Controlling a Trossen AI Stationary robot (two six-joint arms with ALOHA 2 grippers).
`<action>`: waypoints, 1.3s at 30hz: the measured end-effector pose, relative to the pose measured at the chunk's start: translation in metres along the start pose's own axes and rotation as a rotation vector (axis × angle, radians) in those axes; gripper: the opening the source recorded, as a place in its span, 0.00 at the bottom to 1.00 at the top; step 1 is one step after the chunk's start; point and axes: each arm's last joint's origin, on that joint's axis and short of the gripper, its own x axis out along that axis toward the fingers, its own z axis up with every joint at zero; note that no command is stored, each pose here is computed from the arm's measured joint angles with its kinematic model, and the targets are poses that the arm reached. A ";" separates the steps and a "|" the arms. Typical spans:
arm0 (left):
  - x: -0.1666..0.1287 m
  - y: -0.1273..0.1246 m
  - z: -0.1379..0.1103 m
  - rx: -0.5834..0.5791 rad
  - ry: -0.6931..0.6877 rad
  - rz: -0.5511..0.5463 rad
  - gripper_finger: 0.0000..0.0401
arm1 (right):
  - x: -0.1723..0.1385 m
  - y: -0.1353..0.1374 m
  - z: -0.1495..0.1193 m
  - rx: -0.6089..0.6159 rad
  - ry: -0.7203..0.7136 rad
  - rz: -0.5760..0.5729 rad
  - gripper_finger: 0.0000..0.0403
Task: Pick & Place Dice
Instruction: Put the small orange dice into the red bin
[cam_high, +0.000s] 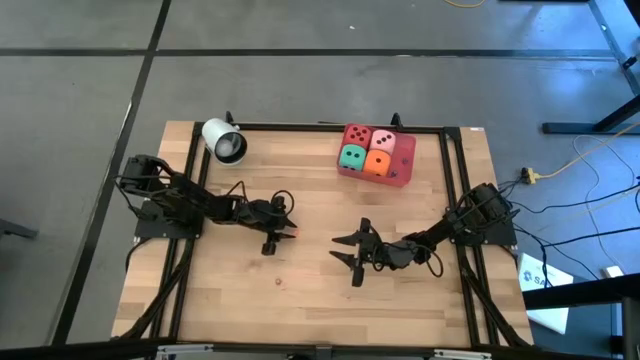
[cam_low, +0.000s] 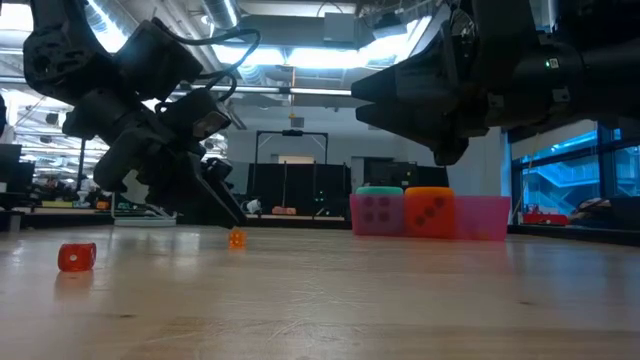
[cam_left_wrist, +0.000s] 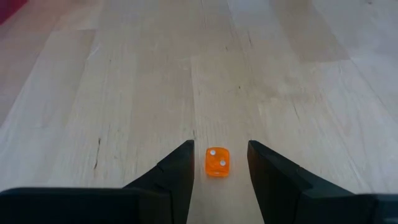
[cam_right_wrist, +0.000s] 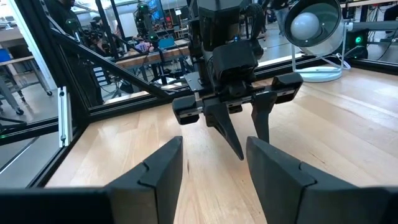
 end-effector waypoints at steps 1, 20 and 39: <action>0.000 0.000 0.000 0.000 0.000 0.000 0.36 | 0.000 0.000 0.000 0.000 0.000 0.000 0.44; 0.031 -0.001 0.000 -0.005 0.025 -0.063 0.36 | 0.000 0.000 0.000 0.006 0.001 0.000 0.44; 0.026 -0.002 -0.018 -0.077 0.251 -0.059 0.36 | 0.000 0.000 0.000 0.010 0.002 0.003 0.44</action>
